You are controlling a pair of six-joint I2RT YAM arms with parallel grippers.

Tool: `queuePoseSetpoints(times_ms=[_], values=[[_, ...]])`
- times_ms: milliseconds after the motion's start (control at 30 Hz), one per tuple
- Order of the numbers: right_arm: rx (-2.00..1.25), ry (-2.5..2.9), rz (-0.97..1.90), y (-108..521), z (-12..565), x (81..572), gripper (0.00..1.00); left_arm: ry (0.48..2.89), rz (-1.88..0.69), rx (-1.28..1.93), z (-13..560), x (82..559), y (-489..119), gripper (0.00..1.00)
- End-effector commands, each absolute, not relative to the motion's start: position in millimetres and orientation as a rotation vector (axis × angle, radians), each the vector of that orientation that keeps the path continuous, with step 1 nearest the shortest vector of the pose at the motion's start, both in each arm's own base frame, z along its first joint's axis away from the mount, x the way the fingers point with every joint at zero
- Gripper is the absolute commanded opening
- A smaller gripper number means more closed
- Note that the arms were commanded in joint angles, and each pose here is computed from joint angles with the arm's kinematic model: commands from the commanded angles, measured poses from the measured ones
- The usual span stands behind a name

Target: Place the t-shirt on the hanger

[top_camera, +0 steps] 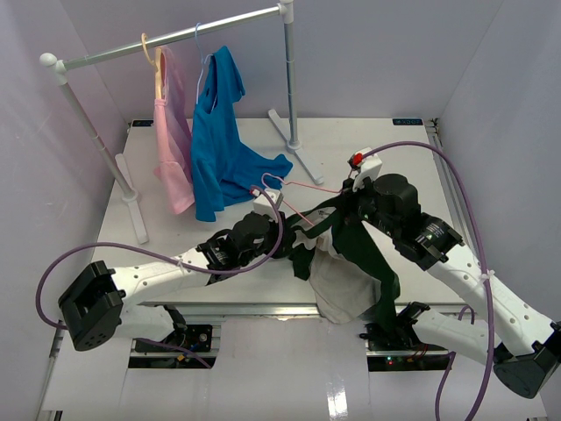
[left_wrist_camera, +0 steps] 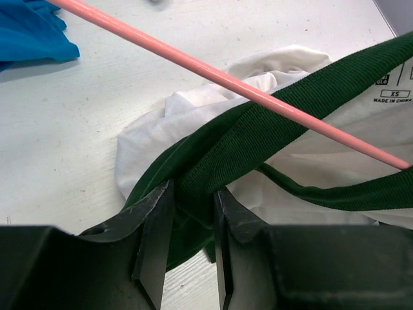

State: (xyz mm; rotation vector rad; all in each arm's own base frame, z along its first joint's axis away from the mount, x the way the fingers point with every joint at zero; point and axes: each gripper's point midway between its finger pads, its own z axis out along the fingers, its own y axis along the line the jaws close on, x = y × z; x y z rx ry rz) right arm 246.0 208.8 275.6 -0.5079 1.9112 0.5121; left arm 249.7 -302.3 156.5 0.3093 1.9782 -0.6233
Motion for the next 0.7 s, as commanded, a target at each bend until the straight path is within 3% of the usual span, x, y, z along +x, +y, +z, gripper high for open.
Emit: queuePoseSetpoints(times_ms=[0,233,533,667], values=[[-0.479,1.834,0.552,212.8,294.3,247.7,0.08,1.904,-0.645,0.259,191.0,250.9,-295.7,0.43],[-0.498,1.832,0.581,218.0,291.8,245.6,0.08,1.916,-0.668,0.316,187.8,248.8,-306.4,0.43],[-0.504,1.832,0.588,218.1,288.6,243.6,0.08,1.939,-0.653,0.342,176.1,250.2,-311.0,0.02],[-0.543,1.804,0.567,212.7,292.1,238.6,0.08,1.967,-0.552,0.236,185.1,263.5,-287.5,0.00]])
